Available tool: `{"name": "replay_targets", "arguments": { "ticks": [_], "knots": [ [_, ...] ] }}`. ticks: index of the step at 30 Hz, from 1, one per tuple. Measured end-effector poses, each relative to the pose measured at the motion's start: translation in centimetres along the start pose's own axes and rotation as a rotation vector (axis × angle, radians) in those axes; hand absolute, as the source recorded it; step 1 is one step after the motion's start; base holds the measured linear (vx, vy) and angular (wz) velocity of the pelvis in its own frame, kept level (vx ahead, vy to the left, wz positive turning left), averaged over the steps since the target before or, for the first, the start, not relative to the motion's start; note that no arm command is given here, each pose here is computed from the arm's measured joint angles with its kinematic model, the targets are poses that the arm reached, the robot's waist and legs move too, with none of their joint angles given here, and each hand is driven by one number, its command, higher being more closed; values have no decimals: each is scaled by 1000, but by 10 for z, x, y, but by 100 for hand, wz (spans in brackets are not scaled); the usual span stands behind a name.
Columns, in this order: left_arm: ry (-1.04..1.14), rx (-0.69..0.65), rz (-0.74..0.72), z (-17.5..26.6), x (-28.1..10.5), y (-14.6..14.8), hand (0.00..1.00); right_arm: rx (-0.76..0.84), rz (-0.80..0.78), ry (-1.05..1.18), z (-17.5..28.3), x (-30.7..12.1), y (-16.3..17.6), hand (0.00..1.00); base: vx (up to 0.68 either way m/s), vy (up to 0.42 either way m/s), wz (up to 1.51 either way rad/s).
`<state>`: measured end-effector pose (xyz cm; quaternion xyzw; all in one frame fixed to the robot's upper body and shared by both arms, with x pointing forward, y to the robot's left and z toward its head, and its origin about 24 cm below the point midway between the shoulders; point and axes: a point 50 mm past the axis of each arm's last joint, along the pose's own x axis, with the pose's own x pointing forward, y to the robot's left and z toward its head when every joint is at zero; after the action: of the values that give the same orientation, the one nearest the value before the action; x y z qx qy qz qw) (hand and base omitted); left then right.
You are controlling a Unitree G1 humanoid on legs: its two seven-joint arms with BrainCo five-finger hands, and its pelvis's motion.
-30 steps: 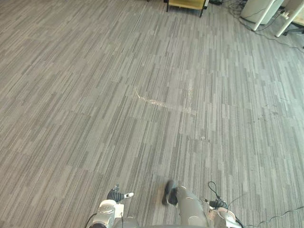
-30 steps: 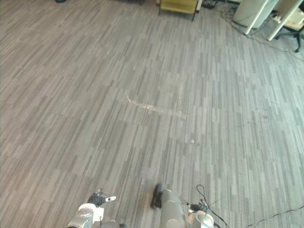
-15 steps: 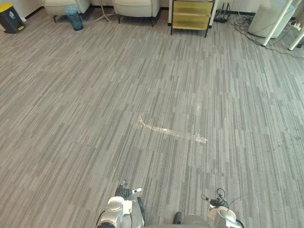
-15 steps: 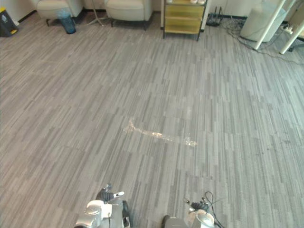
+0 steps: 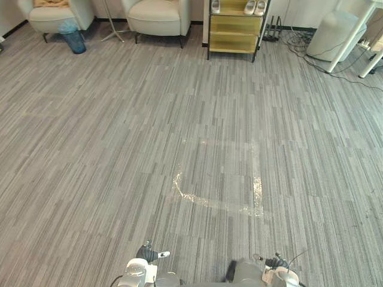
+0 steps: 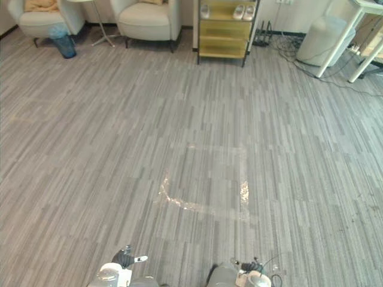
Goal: Pick up cushions and gather them together orderly.
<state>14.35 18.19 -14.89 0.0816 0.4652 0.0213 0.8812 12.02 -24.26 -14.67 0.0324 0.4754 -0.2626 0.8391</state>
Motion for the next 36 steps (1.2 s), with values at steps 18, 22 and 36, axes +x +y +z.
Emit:
{"name": "replay_targets", "arguments": {
  "ticks": [18, 22, 36],
  "knots": [
    [-43, -89, -17, 7, -2, -13, 0, 14, -25, 43, -10, 0, -9, 0, 447, -109, -14],
    [-42, -79, -9, 5, -2, -7, 0, 13, -10, 63, -16, -2, -2, 0, 449, 178, -26],
    [10, 26, -23, -8, -3, -3, 0, 5, -7, 71, -20, -3, -6, 0, 477, -16, 21]
  ]
}}
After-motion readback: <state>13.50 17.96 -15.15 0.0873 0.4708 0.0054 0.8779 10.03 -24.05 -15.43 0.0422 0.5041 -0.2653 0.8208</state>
